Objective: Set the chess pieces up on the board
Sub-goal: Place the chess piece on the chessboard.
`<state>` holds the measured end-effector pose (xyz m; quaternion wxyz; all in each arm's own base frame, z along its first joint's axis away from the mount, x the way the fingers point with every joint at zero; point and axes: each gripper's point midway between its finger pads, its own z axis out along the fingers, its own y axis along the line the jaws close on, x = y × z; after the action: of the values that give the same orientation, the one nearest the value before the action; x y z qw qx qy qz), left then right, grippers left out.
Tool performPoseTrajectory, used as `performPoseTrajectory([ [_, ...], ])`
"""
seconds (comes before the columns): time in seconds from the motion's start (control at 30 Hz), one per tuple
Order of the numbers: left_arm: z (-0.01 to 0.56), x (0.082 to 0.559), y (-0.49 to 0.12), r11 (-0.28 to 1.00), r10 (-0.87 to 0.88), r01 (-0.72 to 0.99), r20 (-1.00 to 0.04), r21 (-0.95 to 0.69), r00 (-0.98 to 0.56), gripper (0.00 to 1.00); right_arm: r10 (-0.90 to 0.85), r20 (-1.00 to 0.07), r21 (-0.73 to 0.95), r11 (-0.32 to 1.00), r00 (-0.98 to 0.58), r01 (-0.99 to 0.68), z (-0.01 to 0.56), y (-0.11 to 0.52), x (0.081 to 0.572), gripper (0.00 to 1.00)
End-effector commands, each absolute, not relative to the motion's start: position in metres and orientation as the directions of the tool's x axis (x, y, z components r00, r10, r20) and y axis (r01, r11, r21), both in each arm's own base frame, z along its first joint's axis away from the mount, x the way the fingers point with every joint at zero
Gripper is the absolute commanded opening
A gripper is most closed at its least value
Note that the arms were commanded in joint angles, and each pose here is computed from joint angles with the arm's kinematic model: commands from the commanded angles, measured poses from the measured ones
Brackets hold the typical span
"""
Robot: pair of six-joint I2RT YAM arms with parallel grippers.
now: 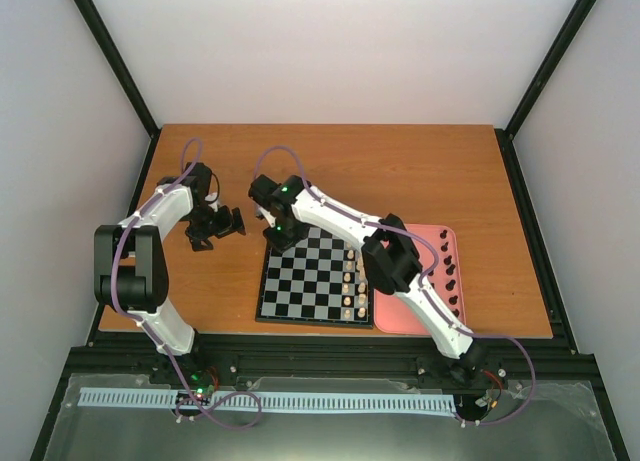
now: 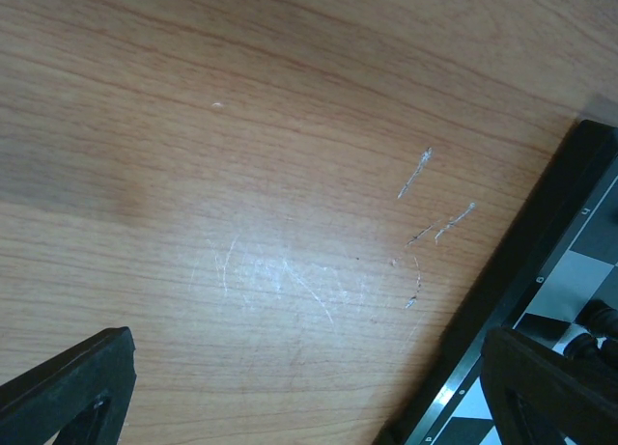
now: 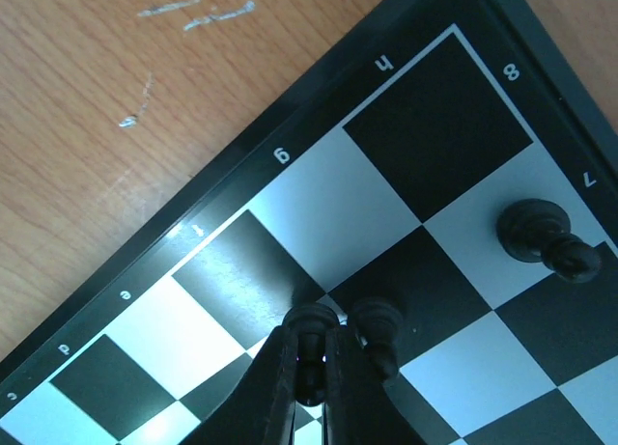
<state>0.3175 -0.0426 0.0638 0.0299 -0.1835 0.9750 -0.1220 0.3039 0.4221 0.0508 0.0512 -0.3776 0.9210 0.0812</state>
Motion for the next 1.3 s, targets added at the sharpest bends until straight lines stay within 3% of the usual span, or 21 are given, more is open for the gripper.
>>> performPoseTrajectory([
  [0.0, 0.071, 0.331, -0.039, 0.902, -0.373, -0.351, -0.045, -0.251, -0.927, 1.0, -0.668, -0.16, 0.098, 0.722, -0.727, -0.685, 0.052, 0.419, 0.314, 0.03],
  [0.8, 0.068, 0.334, -0.039, 0.903, -0.373, -0.353, -0.038, -0.247, -0.927, 1.0, -0.668, -0.174, 0.078, 0.723, -0.723, -0.687, 0.052, 0.417, 0.324, 0.03],
  [1.27, 0.068, 0.333, -0.039, 0.903, -0.372, -0.351, -0.044, -0.247, -0.927, 1.0, -0.678, -0.162, 0.084, 0.715, -0.717, -0.694, 0.074, 0.407, 0.301, 0.03],
])
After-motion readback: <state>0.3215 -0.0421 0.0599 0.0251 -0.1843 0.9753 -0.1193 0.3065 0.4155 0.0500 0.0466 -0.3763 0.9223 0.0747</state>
